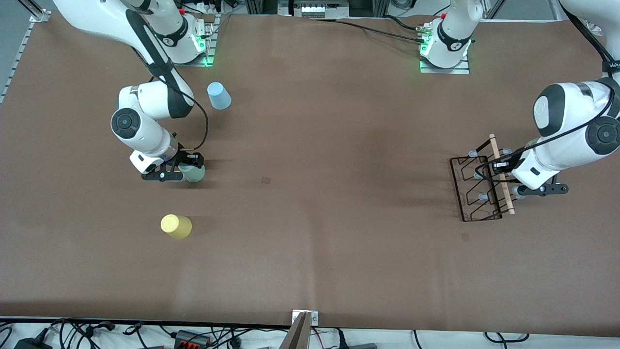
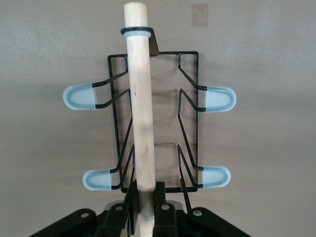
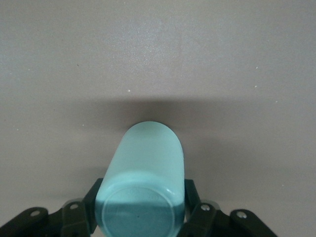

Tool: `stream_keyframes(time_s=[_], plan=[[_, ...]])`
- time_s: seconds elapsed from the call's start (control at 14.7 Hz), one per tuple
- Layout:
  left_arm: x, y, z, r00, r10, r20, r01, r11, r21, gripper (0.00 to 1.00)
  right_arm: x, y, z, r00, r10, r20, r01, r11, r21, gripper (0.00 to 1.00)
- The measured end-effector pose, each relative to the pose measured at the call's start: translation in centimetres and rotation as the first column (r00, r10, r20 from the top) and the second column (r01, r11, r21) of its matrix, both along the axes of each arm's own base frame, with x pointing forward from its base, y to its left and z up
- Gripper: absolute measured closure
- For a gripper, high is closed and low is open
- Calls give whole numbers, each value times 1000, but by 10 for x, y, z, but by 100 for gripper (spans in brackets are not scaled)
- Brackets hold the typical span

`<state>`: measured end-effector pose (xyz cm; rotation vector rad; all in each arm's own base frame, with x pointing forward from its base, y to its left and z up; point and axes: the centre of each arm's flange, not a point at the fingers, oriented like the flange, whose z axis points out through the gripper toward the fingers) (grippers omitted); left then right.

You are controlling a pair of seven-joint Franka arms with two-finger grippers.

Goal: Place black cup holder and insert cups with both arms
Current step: 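Grasp the black wire rack with the left gripper and lift it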

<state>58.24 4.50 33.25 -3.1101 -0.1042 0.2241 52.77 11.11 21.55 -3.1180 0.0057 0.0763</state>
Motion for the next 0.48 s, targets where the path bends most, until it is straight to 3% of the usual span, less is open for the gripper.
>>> stream_keyframes(time_s=[0.27,0.48], plan=[[13,-14,36,1000,-24,-16,24,1000,-3,84,-1,5,1,1000,9,0,-9,1000,0,33],[20,-64,81,996,-80,-42,79,997,-16,84,0,10,17,1000,21,-16,-21,1000,-5,33]])
